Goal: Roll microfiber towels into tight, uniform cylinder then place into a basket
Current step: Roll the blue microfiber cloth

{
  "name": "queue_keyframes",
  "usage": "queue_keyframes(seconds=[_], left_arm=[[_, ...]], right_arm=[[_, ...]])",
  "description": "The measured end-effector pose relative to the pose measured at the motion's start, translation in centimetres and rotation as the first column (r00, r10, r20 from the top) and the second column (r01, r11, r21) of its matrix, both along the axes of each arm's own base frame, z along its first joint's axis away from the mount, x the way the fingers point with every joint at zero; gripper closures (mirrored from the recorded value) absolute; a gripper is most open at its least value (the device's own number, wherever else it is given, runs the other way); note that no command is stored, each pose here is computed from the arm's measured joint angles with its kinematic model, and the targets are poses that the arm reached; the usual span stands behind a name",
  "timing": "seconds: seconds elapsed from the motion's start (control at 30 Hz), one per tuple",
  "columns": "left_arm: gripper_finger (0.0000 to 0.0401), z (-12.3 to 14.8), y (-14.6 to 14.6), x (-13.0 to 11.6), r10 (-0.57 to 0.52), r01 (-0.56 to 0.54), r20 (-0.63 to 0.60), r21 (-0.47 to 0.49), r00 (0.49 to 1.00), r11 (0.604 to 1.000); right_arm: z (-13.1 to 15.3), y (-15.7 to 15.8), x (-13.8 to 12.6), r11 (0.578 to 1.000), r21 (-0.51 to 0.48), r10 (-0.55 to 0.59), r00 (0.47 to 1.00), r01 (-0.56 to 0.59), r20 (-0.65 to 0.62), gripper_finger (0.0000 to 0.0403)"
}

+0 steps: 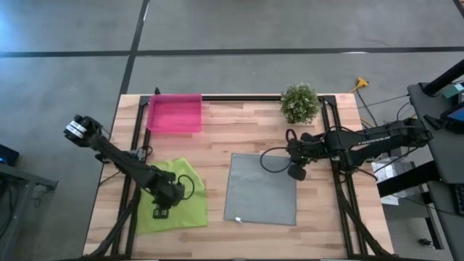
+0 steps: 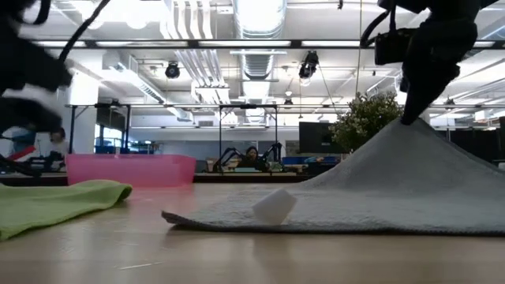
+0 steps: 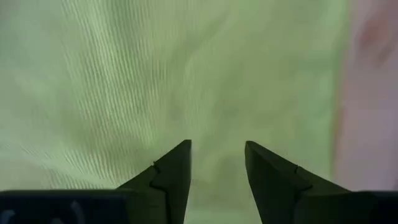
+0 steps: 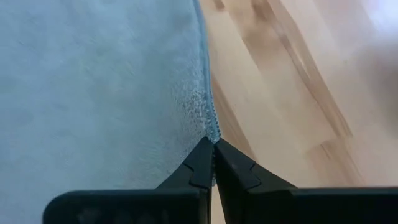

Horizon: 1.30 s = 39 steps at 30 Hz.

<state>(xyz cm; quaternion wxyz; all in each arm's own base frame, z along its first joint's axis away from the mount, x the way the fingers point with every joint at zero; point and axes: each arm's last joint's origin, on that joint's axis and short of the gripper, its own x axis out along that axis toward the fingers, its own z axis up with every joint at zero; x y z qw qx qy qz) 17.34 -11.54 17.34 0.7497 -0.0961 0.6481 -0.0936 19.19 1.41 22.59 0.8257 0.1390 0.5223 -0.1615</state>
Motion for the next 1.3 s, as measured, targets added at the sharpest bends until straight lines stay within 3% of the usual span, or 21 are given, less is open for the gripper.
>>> queue_keyframes(seconds=[0.13,0.27,0.37,0.47,0.57,0.6,0.7,0.87,1.0,1.13,1.3], left_arm=[[0.0267,2.3,0.6,0.9,0.061,-0.065,0.134,0.024,0.989,0.998],[0.0267,5.1,2.1,2.0,0.145,-0.173,0.310,0.064,0.940,0.983],[0.0267,7.3,4.1,3.5,0.214,-0.293,0.486,0.093,0.848,0.951],[0.0267,8.7,7.1,5.4,0.291,-0.404,0.620,0.046,0.729,0.914],[0.0267,8.9,10.5,7.7,0.333,-0.430,0.690,-0.035,0.643,0.902],[0.0266,8.6,11.6,8.5,0.328,-0.415,0.699,-0.049,0.635,0.908],[0.0266,7.5,15.0,11.0,0.315,-0.381,0.699,-0.066,0.641,0.922],[0.0266,4.4,18.3,15.6,0.242,-0.230,0.581,-0.096,0.777,0.969],[0.0266,3.0,19.0,18.9,0.124,-0.123,0.500,-0.035,0.857,0.992],[0.0266,2.8,19.9,21.1,0.045,-0.059,0.467,0.015,0.883,0.998],[0.0242,3.2,21.4,22.0,0.005,-0.035,0.485,0.053,0.874,0.998]], right_arm=[[0.3,0.1,0.6,1.000,-0.004,0.027,0.998,-0.027,0.062,0.0394],[0.4,0.1,0.9,0.999,-0.003,0.043,0.995,-0.043,0.094,0.0394],[0.4,0.1,0.9,0.999,0.001,0.046,0.994,-0.046,0.096,0.0394],[0.6,0.2,1.0,0.997,0.025,0.067,0.993,-0.069,0.101,0.0394],[1.1,0.3,1.1,0.995,0.041,0.090,0.990,-0.095,0.112,0.0394],[1.2,0.4,1.1,0.994,0.043,0.097,0.989,-0.103,0.113,0.0394],[1.5,0.4,1.2,0.992,0.039,0.114,0.986,-0.119,0.120,0.0394],[1.7,0.4,1.2,0.991,0.037,0.122,0.985,-0.127,0.123,0.0394],[1.7,0.4,1.3,0.992,0.045,0.111,0.986,-0.117,0.126,0.0394],[1.7,0.4,1.2,0.994,0.059,0.085,0.989,-0.093,0.125,0.0394],[1.7,0.4,1.2,0.995,0.065,0.072,0.990,-0.081,0.123,0.0394]])
